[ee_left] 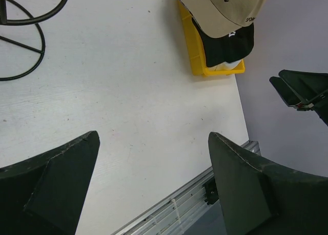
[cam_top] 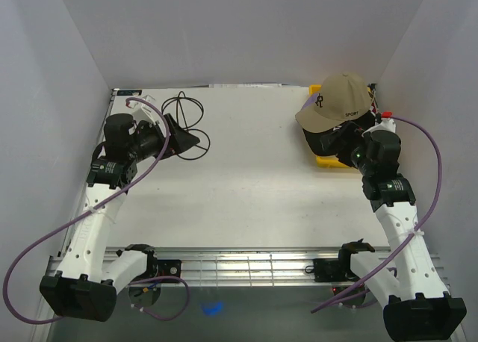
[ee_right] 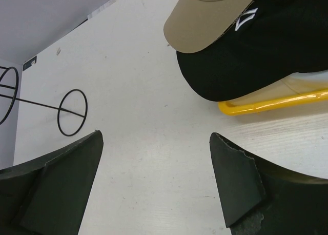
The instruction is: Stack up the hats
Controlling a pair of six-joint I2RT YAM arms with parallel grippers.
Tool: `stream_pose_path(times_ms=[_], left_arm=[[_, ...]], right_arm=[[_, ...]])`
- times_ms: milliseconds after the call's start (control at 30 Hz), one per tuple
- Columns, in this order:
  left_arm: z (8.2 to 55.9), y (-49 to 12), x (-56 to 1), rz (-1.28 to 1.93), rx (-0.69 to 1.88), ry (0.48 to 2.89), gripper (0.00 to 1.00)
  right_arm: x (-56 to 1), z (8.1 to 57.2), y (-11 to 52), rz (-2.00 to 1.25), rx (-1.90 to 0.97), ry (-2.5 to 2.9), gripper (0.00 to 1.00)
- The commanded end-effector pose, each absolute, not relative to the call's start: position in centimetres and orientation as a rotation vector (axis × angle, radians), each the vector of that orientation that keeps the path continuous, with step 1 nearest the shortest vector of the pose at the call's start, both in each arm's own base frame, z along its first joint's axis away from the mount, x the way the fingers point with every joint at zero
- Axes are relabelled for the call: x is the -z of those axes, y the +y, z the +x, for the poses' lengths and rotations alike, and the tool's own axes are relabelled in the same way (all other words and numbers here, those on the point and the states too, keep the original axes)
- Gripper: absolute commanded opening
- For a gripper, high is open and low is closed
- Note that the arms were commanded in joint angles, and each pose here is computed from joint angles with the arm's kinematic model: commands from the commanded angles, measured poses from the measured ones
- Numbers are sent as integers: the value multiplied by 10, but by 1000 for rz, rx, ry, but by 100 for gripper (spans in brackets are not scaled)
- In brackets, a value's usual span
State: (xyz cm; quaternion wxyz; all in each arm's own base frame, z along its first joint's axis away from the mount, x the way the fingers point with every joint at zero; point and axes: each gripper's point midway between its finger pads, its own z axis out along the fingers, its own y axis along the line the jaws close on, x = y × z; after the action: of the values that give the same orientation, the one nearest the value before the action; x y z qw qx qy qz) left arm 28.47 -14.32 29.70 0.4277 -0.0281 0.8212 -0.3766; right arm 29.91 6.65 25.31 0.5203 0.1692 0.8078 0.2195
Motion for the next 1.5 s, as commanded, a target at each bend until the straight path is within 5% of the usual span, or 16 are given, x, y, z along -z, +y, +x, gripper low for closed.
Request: stream_pose_path(times_ms=[0, 433, 900, 1467], left_arm=[[286, -149, -303, -37, 963, 2028, 98], [304, -199, -305, 26, 1005, 2043, 98], [400, -353, -242, -42, 1324, 2030, 91], [498, -470, -197, -82, 1527, 1904, 86]], right_arm=[[-275, 300, 68, 352, -534, 1884, 89], [-273, 301, 82, 264, -582, 1953, 89], [-290, 284, 93, 278, -686, 1966, 94], [-314, 279, 103, 292, -775, 1936, 100]])
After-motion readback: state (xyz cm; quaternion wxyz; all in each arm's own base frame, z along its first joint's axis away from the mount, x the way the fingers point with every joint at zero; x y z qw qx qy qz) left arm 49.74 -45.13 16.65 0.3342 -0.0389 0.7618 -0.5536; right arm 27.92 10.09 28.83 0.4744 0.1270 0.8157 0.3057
